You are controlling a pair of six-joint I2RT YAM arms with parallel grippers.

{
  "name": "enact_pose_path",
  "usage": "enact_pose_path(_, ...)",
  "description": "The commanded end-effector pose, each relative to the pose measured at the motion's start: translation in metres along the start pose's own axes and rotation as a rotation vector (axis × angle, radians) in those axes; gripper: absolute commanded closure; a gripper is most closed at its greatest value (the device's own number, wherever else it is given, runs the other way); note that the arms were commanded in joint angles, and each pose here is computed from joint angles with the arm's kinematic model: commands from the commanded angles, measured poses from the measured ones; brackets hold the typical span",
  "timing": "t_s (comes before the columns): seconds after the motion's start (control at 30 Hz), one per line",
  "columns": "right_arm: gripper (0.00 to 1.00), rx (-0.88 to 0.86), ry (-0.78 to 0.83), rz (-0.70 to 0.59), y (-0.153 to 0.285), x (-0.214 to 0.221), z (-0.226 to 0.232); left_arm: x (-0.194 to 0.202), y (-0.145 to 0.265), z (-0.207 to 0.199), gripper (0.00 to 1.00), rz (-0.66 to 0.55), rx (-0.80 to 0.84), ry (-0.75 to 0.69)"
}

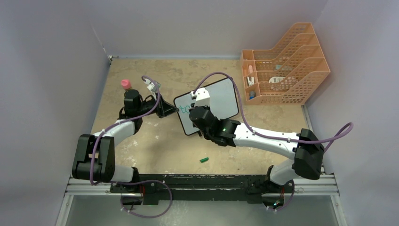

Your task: Write a sentence on the whiteboard

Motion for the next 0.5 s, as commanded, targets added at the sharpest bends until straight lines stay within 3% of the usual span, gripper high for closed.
enact_pose_path(0.0,1.00,-0.010,-0.027,-0.001,0.004,-0.002,-0.002,-0.018,-0.002,-0.008,1.00,-0.029,0.030,-0.104)
enact_pose_path(0.47,1.00,0.022,-0.011,0.025,0.004,0.008,-0.011,-0.019,-0.002,-0.009,1.00,-0.028,0.033,-0.107)
Point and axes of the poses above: each gripper's point midway between its finger pads, its own y axis back along the fingers, its own z axis along the line the jaws close on, x = y × z, the point moved 3 cm from there along y, back along the fingers, and after that the axes turned 5 degrees about -y, right-handed, at the moved point
